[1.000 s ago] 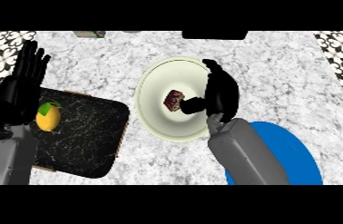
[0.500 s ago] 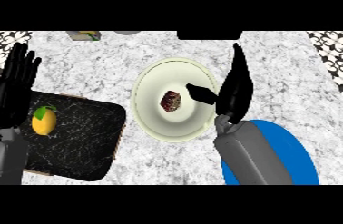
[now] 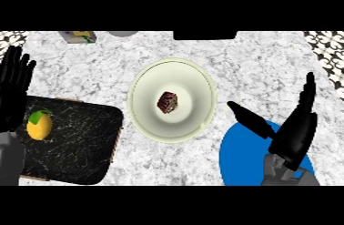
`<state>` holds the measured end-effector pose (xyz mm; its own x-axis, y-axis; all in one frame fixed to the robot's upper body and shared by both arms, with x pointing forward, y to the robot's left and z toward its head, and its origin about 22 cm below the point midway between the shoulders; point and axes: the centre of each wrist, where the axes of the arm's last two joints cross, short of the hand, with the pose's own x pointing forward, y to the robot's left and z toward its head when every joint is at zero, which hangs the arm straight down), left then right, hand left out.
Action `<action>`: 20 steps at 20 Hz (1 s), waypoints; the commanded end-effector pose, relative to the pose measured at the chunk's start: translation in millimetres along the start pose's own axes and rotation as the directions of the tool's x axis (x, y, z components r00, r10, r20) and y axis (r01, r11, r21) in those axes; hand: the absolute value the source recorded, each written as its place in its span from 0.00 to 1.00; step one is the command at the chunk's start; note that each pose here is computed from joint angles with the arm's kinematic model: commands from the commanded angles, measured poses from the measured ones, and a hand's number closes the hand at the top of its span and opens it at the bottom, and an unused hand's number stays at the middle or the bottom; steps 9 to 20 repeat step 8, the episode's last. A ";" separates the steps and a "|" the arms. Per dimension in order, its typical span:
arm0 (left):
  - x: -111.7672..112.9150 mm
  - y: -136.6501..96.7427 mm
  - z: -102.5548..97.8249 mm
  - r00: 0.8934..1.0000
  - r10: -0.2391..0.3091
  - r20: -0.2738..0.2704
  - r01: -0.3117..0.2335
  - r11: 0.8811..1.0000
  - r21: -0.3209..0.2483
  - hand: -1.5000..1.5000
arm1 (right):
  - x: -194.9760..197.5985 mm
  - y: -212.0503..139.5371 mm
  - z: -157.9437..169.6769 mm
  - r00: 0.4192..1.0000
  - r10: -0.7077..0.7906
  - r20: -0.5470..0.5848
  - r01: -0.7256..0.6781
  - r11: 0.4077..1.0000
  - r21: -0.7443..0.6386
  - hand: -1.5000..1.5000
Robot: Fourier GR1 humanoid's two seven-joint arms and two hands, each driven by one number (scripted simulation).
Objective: Pick the cupcake from the plate and place it in the bowl
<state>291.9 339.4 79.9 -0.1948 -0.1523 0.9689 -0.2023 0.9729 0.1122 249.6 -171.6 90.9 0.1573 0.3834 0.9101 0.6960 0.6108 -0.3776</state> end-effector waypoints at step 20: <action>2.4 -7.4 6.2 1.000 0.002 0.002 -0.002 1.000 -0.024 0.50 | -54.4 -124.3 7.5 0.995 -0.098 -0.005 0.098 0.995 -0.030 0.00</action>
